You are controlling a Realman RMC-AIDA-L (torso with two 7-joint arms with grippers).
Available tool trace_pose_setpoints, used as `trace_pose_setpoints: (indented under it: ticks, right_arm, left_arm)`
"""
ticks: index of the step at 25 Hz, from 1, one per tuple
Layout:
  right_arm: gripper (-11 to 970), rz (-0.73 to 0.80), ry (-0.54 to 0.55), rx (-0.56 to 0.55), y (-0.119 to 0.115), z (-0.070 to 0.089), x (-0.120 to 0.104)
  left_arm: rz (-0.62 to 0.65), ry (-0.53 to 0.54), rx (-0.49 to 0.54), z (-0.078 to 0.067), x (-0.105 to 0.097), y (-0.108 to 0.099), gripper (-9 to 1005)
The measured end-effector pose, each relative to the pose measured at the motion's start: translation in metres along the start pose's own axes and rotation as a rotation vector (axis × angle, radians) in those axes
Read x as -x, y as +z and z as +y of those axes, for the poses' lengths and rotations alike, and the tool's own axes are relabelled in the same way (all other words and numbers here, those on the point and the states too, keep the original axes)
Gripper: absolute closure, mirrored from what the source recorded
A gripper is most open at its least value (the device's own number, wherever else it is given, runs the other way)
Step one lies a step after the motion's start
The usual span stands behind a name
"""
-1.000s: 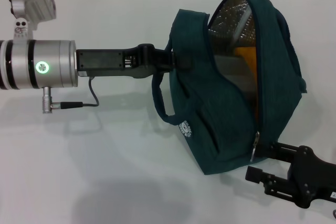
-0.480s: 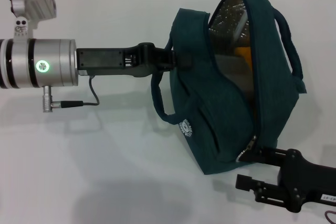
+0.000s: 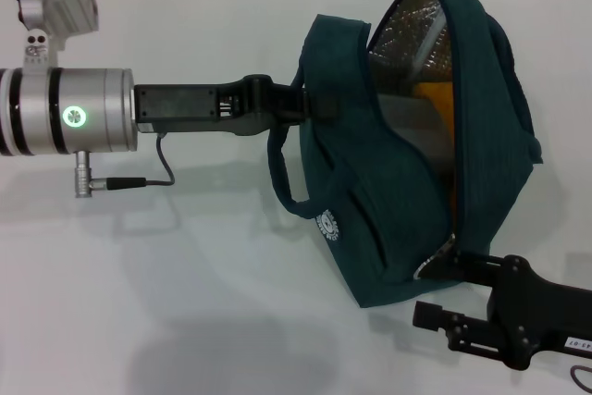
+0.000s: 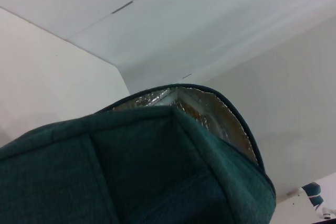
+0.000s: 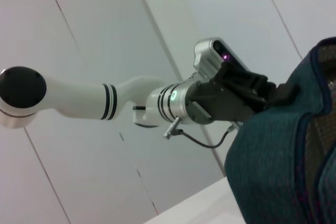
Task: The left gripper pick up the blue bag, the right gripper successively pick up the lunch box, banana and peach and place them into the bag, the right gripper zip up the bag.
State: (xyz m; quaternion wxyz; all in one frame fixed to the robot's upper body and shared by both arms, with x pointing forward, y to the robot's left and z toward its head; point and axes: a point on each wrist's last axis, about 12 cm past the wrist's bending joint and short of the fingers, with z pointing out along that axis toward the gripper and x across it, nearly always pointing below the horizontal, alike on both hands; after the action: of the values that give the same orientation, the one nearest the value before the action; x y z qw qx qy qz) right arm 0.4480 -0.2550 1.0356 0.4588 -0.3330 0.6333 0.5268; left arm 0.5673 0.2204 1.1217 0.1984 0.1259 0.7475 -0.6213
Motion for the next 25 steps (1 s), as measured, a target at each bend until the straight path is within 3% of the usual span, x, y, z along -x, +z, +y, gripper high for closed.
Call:
trace_pose_setpoints:
  ticks: [7,15,25]
  right_arm:
    - [367,-0.029,0.006,-0.016,-0.0036,0.0017,-0.0003]
    - [368,-0.022,-0.016,0.059,-0.0037,0.0098,-0.0001]
    - [369,-0.019,-0.013,0.017,-0.0044,0.0066,-0.0025]
  left_arm:
    - [-0.001,0.000,0.000,0.0001,0.0001,-0.0004,960]
    - [-0.002,0.000,0.003,0.0002,0.0002,-0.0015,959]
    - [-0.002,-0.001,0.002,0.0004,-0.0002,-0.0014,960]
